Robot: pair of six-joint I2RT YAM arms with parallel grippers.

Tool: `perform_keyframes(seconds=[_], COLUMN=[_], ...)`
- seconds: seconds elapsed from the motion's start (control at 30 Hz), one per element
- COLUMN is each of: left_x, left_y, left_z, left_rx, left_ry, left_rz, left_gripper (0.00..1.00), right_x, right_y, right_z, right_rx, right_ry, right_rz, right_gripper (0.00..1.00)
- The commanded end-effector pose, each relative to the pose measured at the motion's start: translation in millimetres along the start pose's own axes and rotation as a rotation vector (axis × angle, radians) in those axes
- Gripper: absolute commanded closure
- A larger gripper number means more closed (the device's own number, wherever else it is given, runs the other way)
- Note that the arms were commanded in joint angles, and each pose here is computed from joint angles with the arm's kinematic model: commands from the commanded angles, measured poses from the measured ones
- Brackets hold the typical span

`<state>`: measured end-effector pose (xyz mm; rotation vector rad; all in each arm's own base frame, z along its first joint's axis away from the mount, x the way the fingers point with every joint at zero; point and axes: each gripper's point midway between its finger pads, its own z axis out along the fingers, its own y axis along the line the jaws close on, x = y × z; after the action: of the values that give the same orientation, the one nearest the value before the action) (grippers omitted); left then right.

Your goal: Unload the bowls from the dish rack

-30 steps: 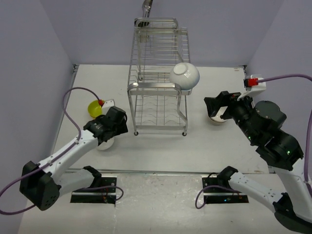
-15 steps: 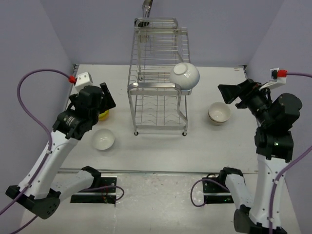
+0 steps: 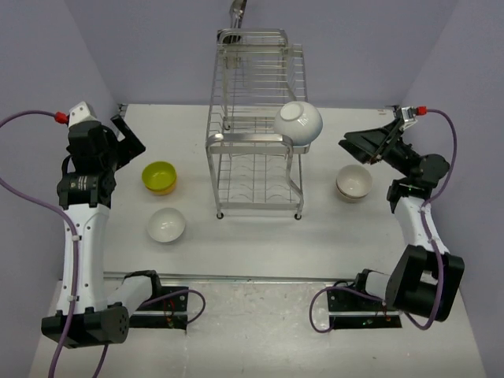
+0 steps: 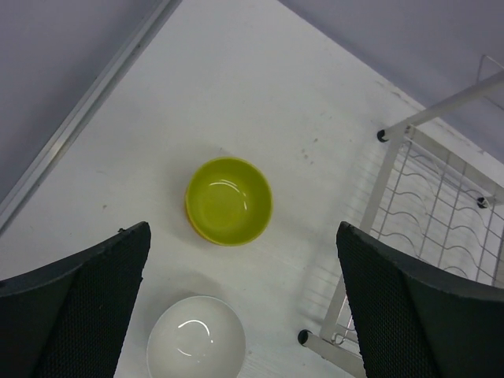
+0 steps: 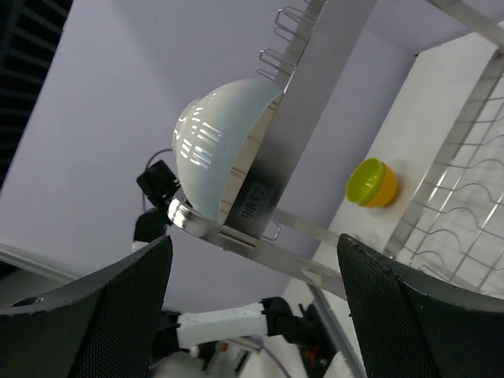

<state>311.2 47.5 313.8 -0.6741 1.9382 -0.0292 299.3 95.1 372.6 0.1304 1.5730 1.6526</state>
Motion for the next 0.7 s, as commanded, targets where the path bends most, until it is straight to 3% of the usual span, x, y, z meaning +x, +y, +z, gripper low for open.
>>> perform_keyframes(seconds=[0.0,0.17,0.67], left_x=[-2,8,25], left_y=[-19,-24,-31], left_z=[-9,-19,-17], left_rx=[0.141,0.236,0.294], left_ry=[-0.032,-0.106,-0.055], left_rz=[0.048,0.050,0.077], left_gripper=[0.00,0.00,0.00], right_x=[26,33,27], right_y=[47,40,52], right_z=[1,22,34], right_rx=[-0.226,-0.267,-0.297], right_ry=[0.129,0.198,0.232], right_rz=[-0.205,-0.187,-0.159], right_gripper=[0.15,0.16,0.20])
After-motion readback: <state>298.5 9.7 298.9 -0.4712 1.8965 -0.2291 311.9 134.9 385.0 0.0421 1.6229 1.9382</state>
